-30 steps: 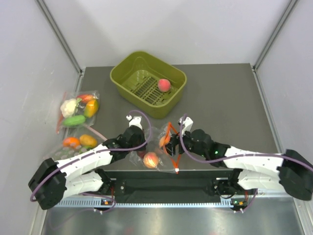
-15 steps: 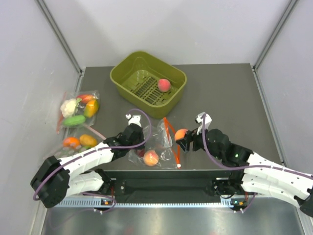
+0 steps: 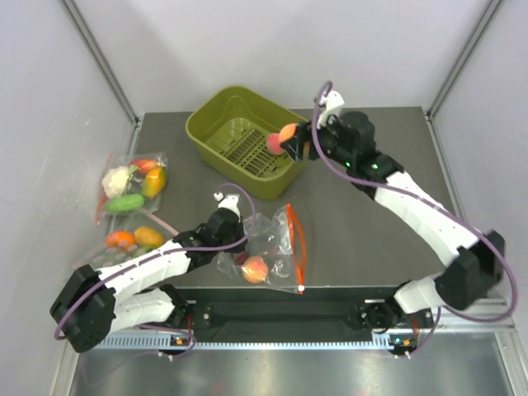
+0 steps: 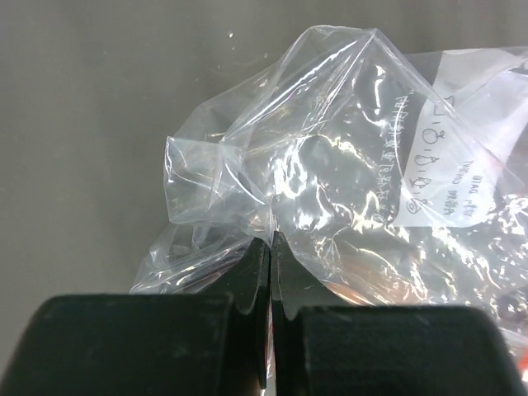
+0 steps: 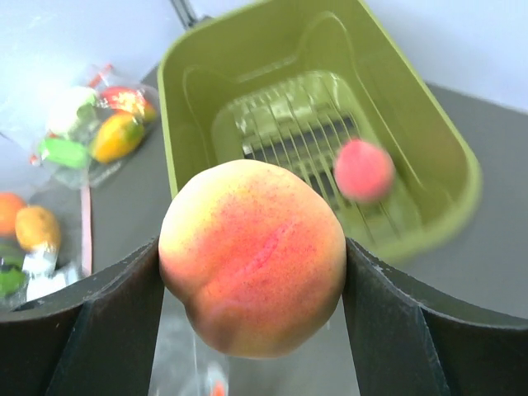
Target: Open the zip-top bag and remove the fake food
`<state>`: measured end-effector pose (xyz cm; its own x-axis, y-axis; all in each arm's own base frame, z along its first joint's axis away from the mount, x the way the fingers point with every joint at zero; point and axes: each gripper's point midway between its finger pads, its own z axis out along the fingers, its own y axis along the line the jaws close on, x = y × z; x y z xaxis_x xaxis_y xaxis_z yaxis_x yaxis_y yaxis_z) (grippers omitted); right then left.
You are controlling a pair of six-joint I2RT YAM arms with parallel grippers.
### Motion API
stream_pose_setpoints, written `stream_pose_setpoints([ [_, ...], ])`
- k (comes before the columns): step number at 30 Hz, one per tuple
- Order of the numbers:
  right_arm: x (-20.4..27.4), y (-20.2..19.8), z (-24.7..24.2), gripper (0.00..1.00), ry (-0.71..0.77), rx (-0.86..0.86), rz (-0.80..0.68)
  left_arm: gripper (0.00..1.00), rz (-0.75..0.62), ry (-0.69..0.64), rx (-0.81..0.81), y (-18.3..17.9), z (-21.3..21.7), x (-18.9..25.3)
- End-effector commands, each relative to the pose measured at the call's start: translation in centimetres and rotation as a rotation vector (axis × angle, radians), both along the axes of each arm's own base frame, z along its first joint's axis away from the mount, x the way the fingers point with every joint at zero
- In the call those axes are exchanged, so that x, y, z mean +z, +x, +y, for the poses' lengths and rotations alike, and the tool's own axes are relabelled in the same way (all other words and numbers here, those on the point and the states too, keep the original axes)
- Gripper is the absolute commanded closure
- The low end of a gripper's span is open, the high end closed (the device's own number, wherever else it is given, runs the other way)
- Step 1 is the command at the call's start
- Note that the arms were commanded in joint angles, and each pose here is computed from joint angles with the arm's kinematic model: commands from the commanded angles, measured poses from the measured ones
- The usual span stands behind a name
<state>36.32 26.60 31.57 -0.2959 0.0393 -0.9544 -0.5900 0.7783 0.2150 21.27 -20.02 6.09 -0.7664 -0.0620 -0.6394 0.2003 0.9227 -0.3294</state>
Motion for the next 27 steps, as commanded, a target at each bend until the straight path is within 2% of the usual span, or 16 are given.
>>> stream_pose_setpoints([
  [1,1.4,2.7,3.0,0.63,0.009,0.091,-0.037,1.00,-0.056,-0.063,-0.016,1.0,-1.2,2.6],
  [2,-0.6,4.1,3.9,0.62,-0.010,0.090,0.005,1.00,-0.054,-0.061,-0.018,1.0,-1.2,2.5],
  [3,0.2,4.9,4.3,0.62,-0.003,0.086,-0.009,1.00,-0.050,-0.061,-0.021,0.9,-1.3,2.5],
  [5,-1.3,6.4,5.5,0.55,-0.011,0.094,0.017,1.00,-0.046,-0.068,-0.023,0.8,-1.4,2.5],
  [7,-2.1,7.0,6.2,0.38,-0.010,0.106,0.031,1.00,-0.048,-0.072,-0.025,0.9,-1.5,2.6],
  [8,-3.2,7.6,6.6,0.24,-0.015,0.110,0.046,1.00,-0.048,-0.072,-0.025,0.9,-1.5,2.6],
  [13,-3.8,8.3,7.3,0.10,-0.006,0.122,0.038,1.00,-0.041,-0.073,-0.026,0.9,-1.6,2.5],
  [21,-1.7,6.3,6.1,0.03,-0.006,0.133,-0.018,1.00,-0.036,-0.079,-0.026,0.8,-1.7,2.5],
  [22,0.4,5.2,5.3,0.04,0.011,0.132,-0.064,1.00,-0.040,-0.078,-0.024,0.8,-1.6,2.5],
  [24,-0.7,3.7,4.0,0.04,-0.014,0.117,-0.054,1.00,-0.045,-0.075,-0.014,0.9,-1.4,2.7],
  [25,1.4,2.2,2.9,0.04,0.007,0.109,-0.094,1.00,-0.048,-0.072,-0.011,0.9,-1.3,2.7],
  [26,-1.0,1.2,1.9,0.05,-0.016,0.091,-0.052,1.00,-0.054,-0.073,-0.005,1.0,-1.2,2.9],
  [27,0.5,-0.5,0.8,0.05,0.010,0.085,-0.080,1.00,-0.059,-0.065,0.005,1.0,-1.0,2.9],
])
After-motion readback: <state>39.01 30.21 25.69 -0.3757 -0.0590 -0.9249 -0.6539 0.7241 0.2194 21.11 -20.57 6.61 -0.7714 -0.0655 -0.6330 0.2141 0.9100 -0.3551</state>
